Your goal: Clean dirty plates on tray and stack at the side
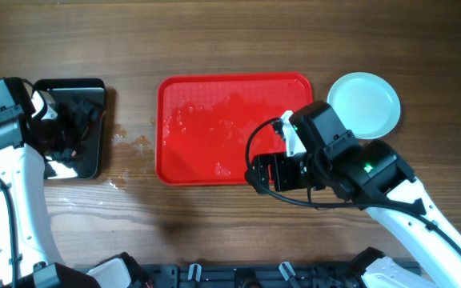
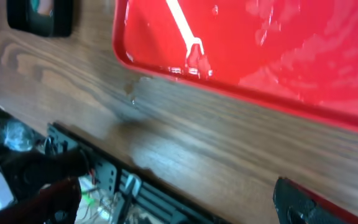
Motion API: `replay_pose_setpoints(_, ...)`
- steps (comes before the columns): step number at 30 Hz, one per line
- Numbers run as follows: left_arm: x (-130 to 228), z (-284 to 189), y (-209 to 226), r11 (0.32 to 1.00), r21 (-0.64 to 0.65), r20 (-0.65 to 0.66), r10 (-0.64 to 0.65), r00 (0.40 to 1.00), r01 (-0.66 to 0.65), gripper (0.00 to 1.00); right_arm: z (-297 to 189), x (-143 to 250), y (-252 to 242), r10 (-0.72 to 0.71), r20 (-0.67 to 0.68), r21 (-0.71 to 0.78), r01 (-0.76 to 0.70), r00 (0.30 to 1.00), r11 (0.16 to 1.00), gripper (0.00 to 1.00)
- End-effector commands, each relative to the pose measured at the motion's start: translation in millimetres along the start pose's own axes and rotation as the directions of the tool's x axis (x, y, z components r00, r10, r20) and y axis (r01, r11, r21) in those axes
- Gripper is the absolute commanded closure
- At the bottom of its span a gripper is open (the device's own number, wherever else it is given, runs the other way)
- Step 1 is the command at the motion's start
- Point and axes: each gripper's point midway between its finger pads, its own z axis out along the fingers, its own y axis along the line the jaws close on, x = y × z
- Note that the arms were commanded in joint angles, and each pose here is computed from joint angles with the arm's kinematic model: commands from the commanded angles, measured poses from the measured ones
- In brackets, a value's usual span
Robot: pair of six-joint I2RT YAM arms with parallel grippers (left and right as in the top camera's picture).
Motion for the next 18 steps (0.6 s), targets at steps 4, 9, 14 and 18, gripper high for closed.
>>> replay_pose_setpoints(4,-3,-5,-4,1.0,0.019,0.01,0.008,1.0,-0.008,0.0,-27,-14,0,-0.041,0.154,0.028,0.037,0.987,0.999,0.0)
replay_pose_setpoints(9,-3,-5,-4,1.0,0.019,0.01,0.008,1.0,-0.008,0.0,-56,-21,2,-0.068,0.283,0.033,0.061,0.957,0.998,0.0)
replay_pose_setpoints(14,-3,-5,-4,1.0,0.019,0.01,0.008,1.0,-0.008,0.0,-71,-20,2,-0.13,0.378,0.023,0.131,0.917,0.991,0.0)
replay_pose_setpoints(18,-3,-5,-4,1.0,0.019,0.01,0.008,1.0,-0.008,0.0,-68,-2,-15,-0.026,0.369,-0.015,0.034,0.929,0.999,0.0)
